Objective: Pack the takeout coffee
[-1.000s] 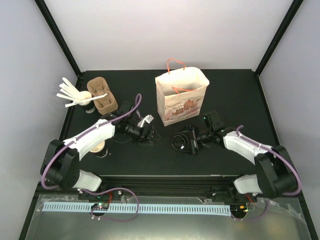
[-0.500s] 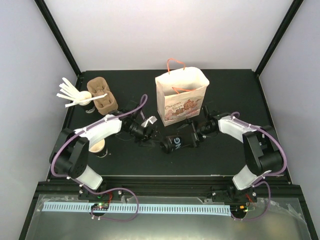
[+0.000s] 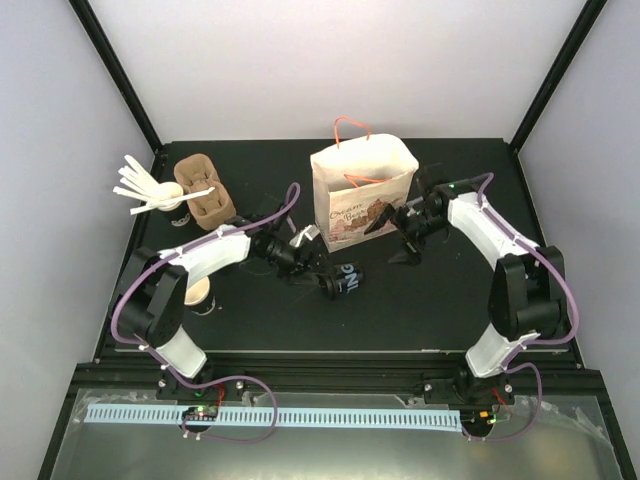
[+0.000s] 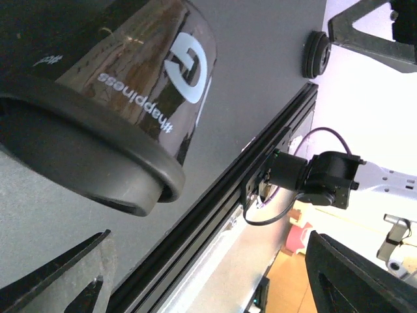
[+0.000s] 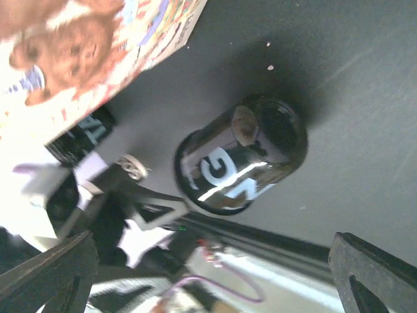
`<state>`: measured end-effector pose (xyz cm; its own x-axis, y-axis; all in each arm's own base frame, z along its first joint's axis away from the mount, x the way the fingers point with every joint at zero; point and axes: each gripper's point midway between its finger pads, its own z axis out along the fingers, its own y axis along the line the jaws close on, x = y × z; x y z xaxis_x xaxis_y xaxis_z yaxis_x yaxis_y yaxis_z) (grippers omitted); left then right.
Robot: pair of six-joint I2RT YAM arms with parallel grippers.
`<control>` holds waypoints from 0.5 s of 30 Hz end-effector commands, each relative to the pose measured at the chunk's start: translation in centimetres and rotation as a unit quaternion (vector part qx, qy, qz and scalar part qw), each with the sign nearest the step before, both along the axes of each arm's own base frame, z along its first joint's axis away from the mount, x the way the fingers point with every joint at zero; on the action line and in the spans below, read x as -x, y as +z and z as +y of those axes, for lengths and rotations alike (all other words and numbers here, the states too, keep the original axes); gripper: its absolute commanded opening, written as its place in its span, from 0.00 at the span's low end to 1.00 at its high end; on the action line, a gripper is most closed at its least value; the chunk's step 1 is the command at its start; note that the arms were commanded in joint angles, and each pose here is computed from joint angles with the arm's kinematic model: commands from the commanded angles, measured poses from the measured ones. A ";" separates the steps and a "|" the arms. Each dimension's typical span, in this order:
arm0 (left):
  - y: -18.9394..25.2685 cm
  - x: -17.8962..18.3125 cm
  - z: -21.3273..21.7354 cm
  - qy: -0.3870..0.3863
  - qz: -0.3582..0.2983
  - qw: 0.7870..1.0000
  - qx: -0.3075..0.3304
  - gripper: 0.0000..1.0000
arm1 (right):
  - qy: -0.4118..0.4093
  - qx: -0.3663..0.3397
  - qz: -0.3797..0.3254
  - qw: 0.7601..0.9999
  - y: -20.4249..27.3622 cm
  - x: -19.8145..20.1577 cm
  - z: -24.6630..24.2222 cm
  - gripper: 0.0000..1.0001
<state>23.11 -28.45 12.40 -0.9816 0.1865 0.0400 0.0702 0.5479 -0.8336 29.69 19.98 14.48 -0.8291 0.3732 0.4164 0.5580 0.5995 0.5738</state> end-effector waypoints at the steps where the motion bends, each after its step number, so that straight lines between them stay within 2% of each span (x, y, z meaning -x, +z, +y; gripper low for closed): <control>1: 0.5 -0.4 0.1 0.013 -0.007 1.000 0.013 0.81 | 0.179 0.043 -0.150 0.971 0.4 2.7 -0.7 0.98; 4: 1.1 -0.9 0.7 0.027 -0.023 0.999 0.004 0.79 | 0.231 0.059 -0.270 0.933 2.2 3.0 0.8 1.00; 9: 2.6 -2.3 4.0 0.101 -0.054 0.993 -0.003 0.78 | 0.297 0.190 -0.413 0.840 3.1 3.8 3.0 1.00; 12: 2.7 -2.3 6.0 0.134 -0.058 0.989 0.001 0.65 | 0.334 0.209 -0.475 0.787 4.2 5.2 5.8 1.00; 13: 2.4 -2.1 6.3 0.136 -0.056 0.989 -0.001 0.61 | 0.336 0.216 -0.486 0.777 4.5 5.2 6.2 1.00; 15: 1.4 -1.3 6.6 0.130 -0.043 0.991 -0.008 0.56 | 0.345 0.209 -0.487 0.775 4.8 5.2 6.9 1.00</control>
